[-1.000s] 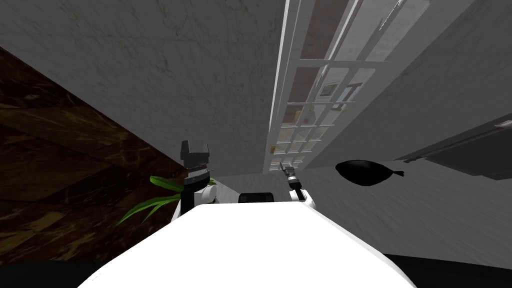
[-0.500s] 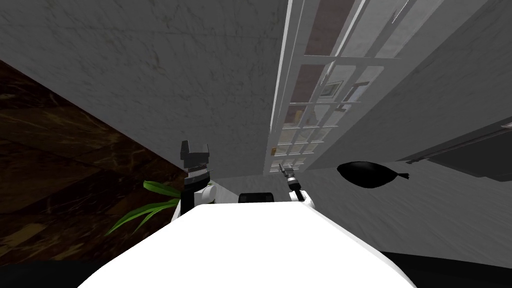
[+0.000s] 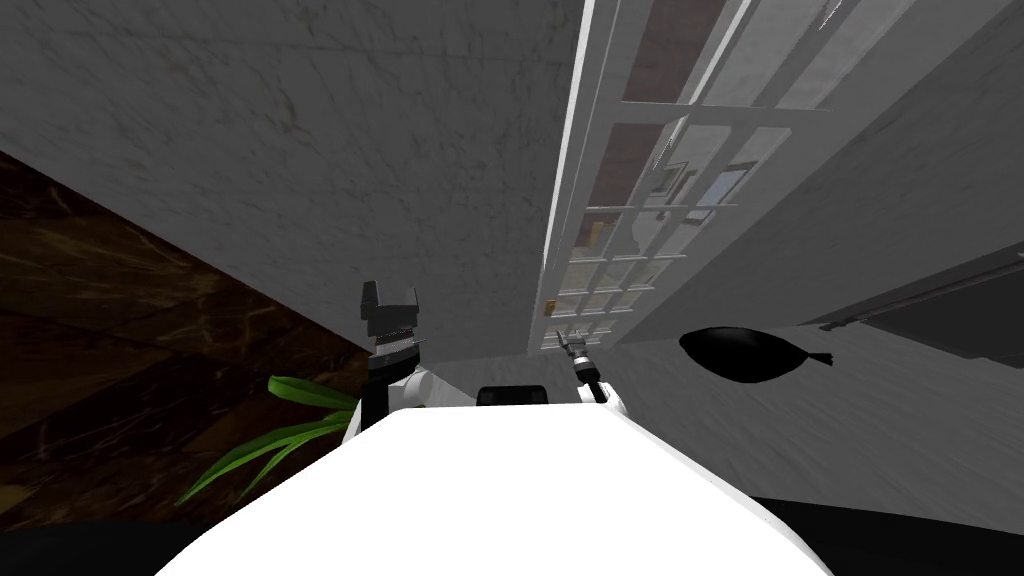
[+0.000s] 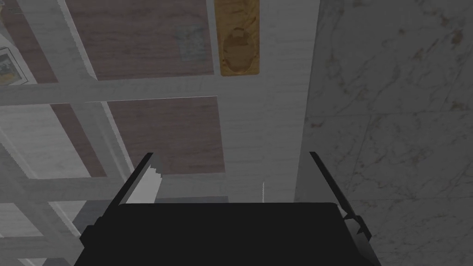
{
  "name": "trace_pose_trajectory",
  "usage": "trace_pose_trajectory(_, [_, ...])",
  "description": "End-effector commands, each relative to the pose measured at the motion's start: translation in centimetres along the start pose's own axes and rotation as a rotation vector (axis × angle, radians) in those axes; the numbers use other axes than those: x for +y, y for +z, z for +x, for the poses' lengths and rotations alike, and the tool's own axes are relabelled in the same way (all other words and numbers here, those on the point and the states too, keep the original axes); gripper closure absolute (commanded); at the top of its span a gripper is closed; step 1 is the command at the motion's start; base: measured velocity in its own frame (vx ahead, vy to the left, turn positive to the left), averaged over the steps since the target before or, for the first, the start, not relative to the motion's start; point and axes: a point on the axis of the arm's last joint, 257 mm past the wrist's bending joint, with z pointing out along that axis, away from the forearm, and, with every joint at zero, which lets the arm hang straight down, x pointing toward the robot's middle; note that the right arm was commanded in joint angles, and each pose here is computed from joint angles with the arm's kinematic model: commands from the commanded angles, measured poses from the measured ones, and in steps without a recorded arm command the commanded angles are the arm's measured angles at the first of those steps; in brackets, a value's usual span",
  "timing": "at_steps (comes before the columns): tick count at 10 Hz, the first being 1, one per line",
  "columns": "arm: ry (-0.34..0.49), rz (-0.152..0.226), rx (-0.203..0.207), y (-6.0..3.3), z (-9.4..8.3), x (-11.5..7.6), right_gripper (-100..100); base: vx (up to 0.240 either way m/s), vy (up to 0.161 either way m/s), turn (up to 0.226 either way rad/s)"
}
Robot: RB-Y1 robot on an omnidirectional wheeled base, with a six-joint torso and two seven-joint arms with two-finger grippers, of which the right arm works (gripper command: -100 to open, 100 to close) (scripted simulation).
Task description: Pull the door open
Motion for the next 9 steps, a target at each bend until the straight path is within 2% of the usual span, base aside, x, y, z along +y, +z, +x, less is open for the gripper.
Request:
trace_pose_trajectory(1, [-0.019, -0.003, 0.015, -0.28, 0.7, 0.2, -100, 0.132, 0.017, -0.002])
trace_pose_trajectory(4, [-0.043, -0.009, 0.035, -0.57, 1.8, 0.4, -100, 0.09, 0.005, -0.003])
trace_pose_trajectory(5, [-0.037, -0.007, 0.031, -0.5, 1.6, 0.4, -100, 0.032, 0.004, 0.0])
trace_pose_trajectory(6, [-0.039, 0.01, 0.033, -1.15, 1.6, -0.8, -100, 0.105, 0.04, 0.148])
trace_pose_trajectory(7, [-0.039, 0.016, 0.033, -1.35, 1.6, -1.2, -100, 0.176, 0.039, 0.107])
trace_pose_trajectory(9, [-0.039, 0.043, 0.035, -2.33, 1.7, -3.0, -100, 0.176, 0.071, 0.121])
